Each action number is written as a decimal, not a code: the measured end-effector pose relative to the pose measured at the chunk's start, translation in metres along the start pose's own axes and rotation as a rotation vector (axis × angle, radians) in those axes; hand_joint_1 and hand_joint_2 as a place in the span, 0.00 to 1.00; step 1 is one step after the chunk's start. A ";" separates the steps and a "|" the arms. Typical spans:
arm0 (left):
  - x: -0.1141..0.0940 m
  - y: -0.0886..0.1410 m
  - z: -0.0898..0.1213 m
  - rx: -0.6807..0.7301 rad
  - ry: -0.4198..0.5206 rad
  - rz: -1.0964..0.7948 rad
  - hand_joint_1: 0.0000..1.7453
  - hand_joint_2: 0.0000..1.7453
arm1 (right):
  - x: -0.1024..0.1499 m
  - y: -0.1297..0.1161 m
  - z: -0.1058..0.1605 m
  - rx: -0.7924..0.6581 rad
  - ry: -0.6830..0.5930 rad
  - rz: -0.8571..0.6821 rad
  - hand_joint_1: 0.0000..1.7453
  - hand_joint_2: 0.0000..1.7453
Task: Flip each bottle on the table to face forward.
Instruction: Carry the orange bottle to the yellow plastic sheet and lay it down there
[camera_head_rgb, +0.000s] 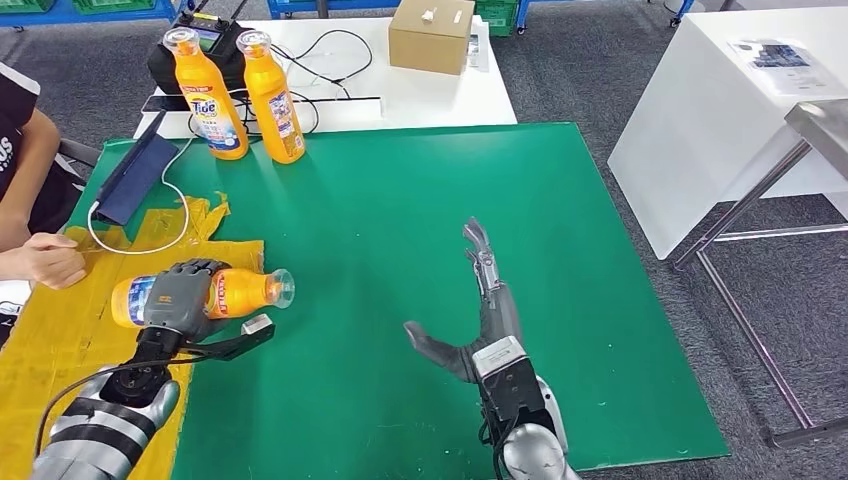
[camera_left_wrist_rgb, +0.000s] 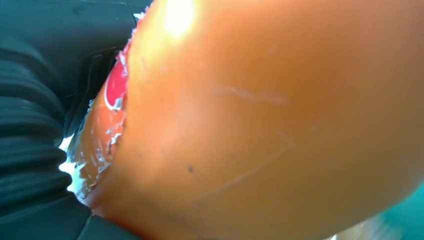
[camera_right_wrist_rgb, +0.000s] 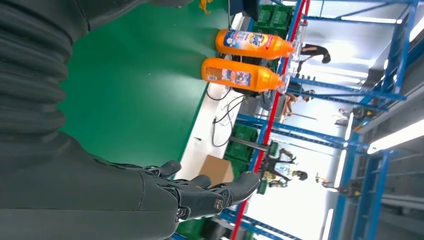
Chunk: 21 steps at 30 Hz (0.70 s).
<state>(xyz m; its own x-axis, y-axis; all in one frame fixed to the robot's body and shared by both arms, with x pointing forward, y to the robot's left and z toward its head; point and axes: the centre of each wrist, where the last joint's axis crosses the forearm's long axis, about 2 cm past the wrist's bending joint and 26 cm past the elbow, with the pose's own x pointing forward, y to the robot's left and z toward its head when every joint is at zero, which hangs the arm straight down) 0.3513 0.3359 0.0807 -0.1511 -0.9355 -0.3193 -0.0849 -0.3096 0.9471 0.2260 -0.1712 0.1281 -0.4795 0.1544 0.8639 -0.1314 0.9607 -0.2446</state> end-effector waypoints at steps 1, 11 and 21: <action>-0.004 -0.005 0.001 -0.028 0.003 -0.004 1.00 1.00 | -0.001 -0.002 0.000 -0.004 0.005 -0.007 0.00 1.00; -0.022 -0.023 0.001 -0.111 0.088 -0.013 0.00 1.00 | -0.004 -0.008 0.002 -0.017 0.026 0.013 0.00 1.00; -0.016 -0.030 0.011 -0.063 -0.001 0.110 0.00 1.00 | -0.007 -0.010 0.008 -0.024 0.060 0.024 0.00 1.00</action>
<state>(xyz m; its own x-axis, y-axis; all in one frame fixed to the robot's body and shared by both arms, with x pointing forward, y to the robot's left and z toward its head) 0.3449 0.3621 0.0565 -0.1572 -0.9642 -0.2136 -0.0056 -0.2154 0.9765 0.2237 -0.1840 0.1214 -0.4297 0.1904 0.8827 -0.0993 0.9616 -0.2557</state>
